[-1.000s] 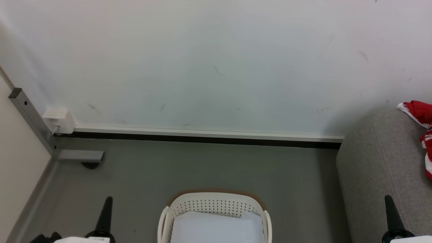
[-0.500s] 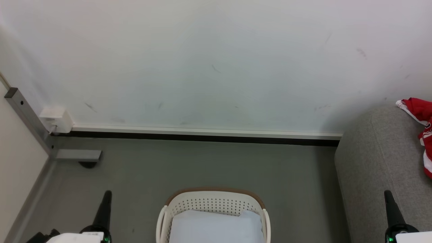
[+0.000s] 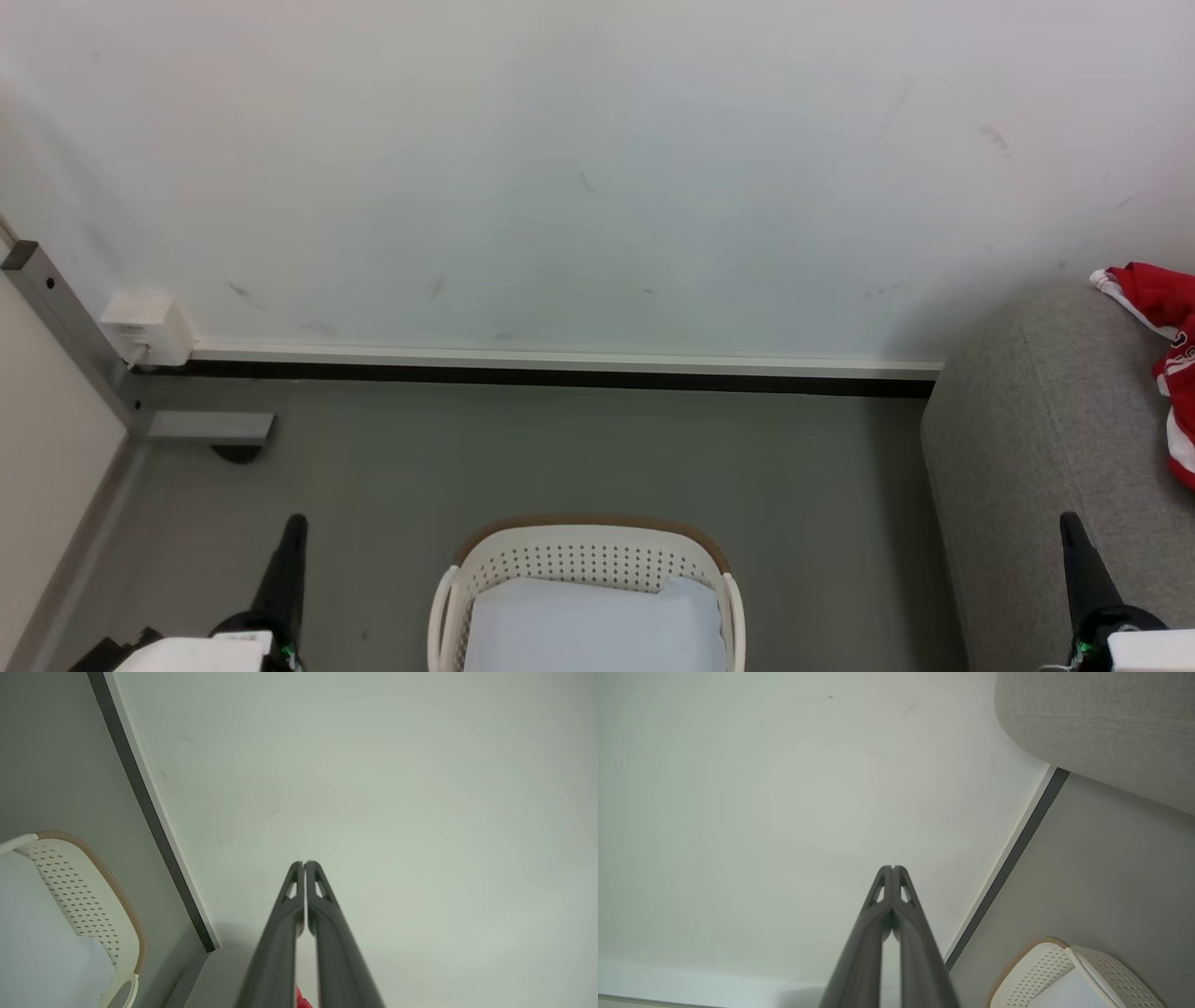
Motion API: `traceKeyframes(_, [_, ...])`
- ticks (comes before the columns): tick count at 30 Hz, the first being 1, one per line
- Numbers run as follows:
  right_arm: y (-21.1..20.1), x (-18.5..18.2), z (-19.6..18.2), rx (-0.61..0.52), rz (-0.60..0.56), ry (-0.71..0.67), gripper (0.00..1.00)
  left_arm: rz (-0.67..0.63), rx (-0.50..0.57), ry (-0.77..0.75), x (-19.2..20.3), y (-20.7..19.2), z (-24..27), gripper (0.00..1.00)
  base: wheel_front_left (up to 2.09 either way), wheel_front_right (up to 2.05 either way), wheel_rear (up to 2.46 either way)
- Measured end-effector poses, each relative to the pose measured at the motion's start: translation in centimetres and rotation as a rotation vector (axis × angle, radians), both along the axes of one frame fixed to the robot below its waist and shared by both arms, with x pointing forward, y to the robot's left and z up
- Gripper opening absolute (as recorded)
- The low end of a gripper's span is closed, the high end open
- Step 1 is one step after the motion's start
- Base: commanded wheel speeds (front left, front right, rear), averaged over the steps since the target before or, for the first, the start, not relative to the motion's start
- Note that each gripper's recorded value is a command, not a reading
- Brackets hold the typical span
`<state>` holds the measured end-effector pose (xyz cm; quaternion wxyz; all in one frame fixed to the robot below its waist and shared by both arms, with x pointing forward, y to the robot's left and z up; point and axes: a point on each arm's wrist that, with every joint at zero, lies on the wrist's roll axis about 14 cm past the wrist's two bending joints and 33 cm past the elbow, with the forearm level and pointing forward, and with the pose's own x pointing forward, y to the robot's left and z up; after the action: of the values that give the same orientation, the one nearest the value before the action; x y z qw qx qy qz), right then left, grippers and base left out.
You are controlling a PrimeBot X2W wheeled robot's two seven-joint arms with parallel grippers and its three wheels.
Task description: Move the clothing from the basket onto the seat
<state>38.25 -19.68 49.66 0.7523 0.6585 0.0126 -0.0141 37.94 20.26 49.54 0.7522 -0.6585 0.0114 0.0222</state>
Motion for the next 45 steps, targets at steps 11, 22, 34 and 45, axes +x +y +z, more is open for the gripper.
traceKeyframes(11, [-0.07, 0.32, 0.43, 0.079, 0.003, -0.016, 0.00, -0.009, -0.075, -0.020, 0.51, -0.19, 0.50, 0.00, 0.00, 0.00, 0.00])
traceKeyframes(22, [-0.17, 0.46, 0.66, 0.140, 0.003, -0.026, 0.00, -0.016, -0.131, -0.035, 0.87, -0.33, 0.87, 0.00, 0.00, 0.00, 0.00])
traceKeyframes(34, [-0.17, 0.47, 0.67, 0.140, 0.003, -0.027, 0.00, -0.016, -0.131, -0.036, 0.87, -0.32, 0.88, 0.00, 0.00, 0.00, 0.00])
traceKeyframes(45, [-0.16, 0.48, 0.68, 0.140, 0.003, -0.027, 0.00, -0.016, -0.131, -0.036, 0.87, -0.33, 0.88, 0.00, 0.00, 0.00, 0.00])
